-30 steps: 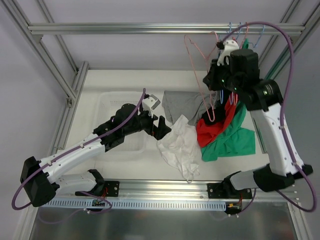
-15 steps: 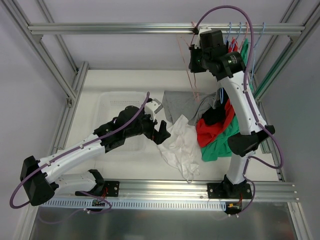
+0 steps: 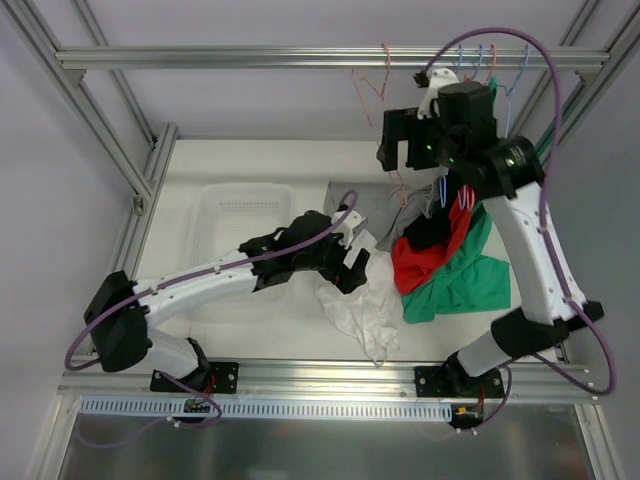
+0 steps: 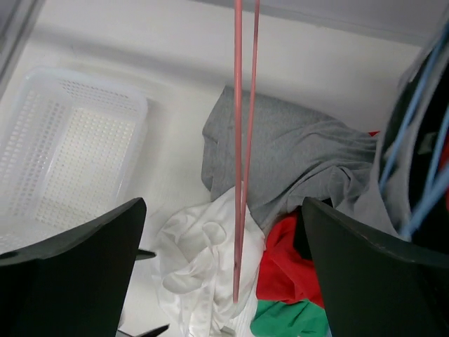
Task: Remove the tank top from the hanger
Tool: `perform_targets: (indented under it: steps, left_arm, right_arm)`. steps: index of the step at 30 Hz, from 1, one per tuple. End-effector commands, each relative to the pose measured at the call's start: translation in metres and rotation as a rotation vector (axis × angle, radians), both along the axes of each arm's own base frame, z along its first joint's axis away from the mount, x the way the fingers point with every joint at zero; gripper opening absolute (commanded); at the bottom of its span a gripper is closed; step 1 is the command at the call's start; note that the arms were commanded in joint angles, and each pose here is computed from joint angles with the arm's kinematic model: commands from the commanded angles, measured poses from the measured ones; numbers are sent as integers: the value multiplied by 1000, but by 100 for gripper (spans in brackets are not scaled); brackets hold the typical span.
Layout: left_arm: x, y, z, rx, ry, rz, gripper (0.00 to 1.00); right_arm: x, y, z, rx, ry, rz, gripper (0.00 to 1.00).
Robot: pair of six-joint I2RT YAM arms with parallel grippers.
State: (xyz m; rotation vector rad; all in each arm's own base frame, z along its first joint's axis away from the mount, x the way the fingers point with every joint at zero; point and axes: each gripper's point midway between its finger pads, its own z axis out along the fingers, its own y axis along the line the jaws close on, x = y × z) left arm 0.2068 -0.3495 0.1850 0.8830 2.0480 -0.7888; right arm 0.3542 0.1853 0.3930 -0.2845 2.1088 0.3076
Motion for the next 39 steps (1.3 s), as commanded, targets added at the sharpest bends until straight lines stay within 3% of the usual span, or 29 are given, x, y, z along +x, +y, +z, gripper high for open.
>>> perform_targets:
  steps: [1,6,12,13,14,15,16,17,19,27,30,39]
  left_arm:
    - [17,-18,-33,101,0,33,99]
    - [35,-35,-108,273,74,104,99]
    - [22,-41,-172,426,139,133,96]
    - [17,-43,-175,428,150,129,88]
    - [14,-43,-176,432,147,132,50]
    - [14,-42,-174,434,137,146,25]
    - [17,-35,-173,448,121,189,8]
    - [18,-35,-158,424,100,204,0]
    - [17,-22,-142,427,84,249,0]
    - [46,48,55,159,-229,521,0]
    - [60,88,104,113,-294,658,0]
    - [103,210,159,8,-282,984,0]
  right_arm:
    - [-75,-43,64,71,-186,10,99]
    - [-135,-76,38,84,-217,18,100]
    - [-199,-82,31,166,-275,155,100]
    - [-205,-82,32,179,-283,175,99]
    - [-209,-82,32,186,-291,184,100]
    - [-216,-85,34,196,-306,191,99]
    - [-221,-85,35,206,-317,203,100]
    - [-224,-85,36,213,-324,207,99]
    - [-233,-89,40,238,-345,207,99]
    - [-247,-96,46,275,-403,207,100]
    - [-241,-95,42,256,-392,201,99]
    - [-217,-96,36,212,-359,132,99]
